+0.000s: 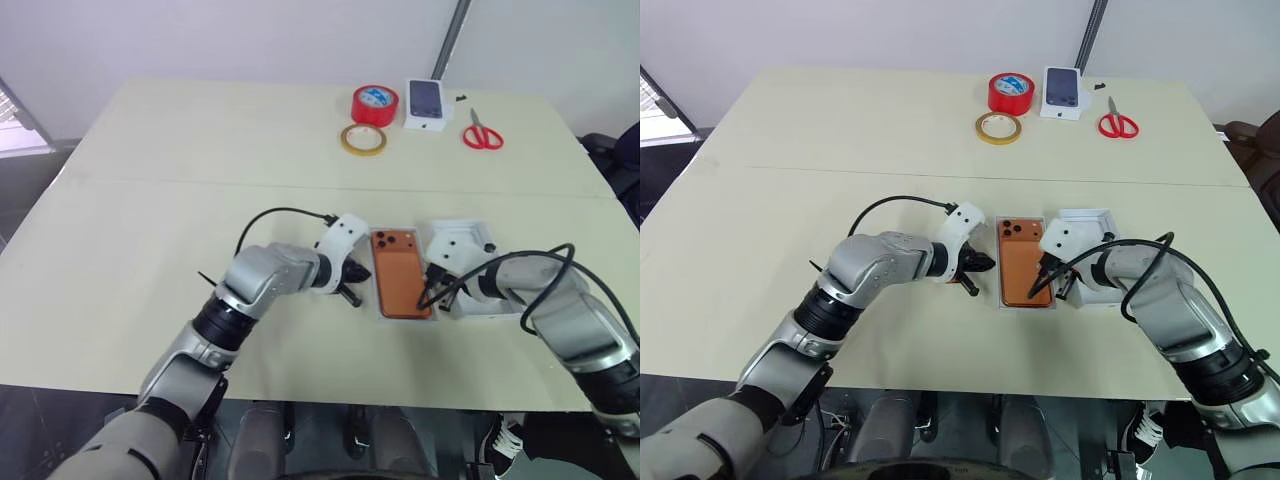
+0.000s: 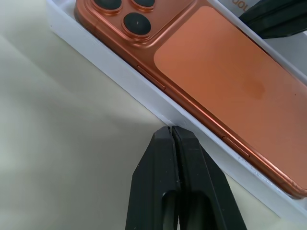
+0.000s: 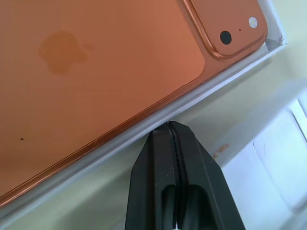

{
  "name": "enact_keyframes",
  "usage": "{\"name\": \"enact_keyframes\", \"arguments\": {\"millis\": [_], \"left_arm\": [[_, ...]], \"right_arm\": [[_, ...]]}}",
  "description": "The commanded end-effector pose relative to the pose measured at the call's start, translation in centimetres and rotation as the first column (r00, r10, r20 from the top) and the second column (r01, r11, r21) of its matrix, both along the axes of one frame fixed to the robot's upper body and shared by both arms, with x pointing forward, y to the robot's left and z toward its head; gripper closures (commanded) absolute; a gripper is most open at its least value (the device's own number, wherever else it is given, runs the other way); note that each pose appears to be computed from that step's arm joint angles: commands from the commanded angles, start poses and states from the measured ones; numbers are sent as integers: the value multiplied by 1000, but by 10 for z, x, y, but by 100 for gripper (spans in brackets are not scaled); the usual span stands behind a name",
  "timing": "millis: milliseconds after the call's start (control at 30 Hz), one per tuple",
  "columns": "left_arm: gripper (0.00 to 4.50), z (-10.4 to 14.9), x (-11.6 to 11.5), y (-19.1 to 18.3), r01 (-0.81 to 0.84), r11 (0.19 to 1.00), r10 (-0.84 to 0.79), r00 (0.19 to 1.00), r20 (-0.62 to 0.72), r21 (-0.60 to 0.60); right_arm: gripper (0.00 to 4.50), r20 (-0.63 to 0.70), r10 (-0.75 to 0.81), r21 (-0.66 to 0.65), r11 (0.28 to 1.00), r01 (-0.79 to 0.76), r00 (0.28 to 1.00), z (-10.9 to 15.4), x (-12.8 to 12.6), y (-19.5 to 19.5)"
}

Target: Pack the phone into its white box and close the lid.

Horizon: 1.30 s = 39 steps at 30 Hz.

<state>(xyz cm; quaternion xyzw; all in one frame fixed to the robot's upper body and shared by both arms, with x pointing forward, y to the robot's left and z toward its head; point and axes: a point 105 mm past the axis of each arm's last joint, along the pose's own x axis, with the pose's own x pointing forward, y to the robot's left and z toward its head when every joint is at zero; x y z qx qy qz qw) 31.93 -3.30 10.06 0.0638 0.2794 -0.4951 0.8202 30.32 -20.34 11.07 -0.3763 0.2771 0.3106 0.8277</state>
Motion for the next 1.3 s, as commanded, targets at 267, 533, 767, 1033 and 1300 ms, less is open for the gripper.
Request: {"name": "enact_keyframes", "arguments": {"millis": [267, 533, 767, 1033, 1300], "left_arm": [[442, 10, -25, -41, 180, 981, -181, 983, 0, -71], [442, 10, -15, -31, 130, 990, -130, 992, 9, -58], [442, 29, 8, 13, -4, 992, 10, 999, 53, -124], [450, 54, -8, 70, 32, 980, 37, 940, 340, -196], [450, 47, -39, 93, 203, 967, -117, 887, 446, -151]], "right_arm": [[450, 23, 13, 16, 1000, -13, 1000, 9, -11, -2], [450, 24, -1, 1, 1000, 1, 1000, 11, -9, -11], [450, 39, 14, 61, 998, -17, 999, 38, -18, -23], [396, -21, -91, 186, 978, 93, 996, 61, -13, -36], [69, -221, -333, 265, 884, 385, 916, 53, -4, -44]]}}
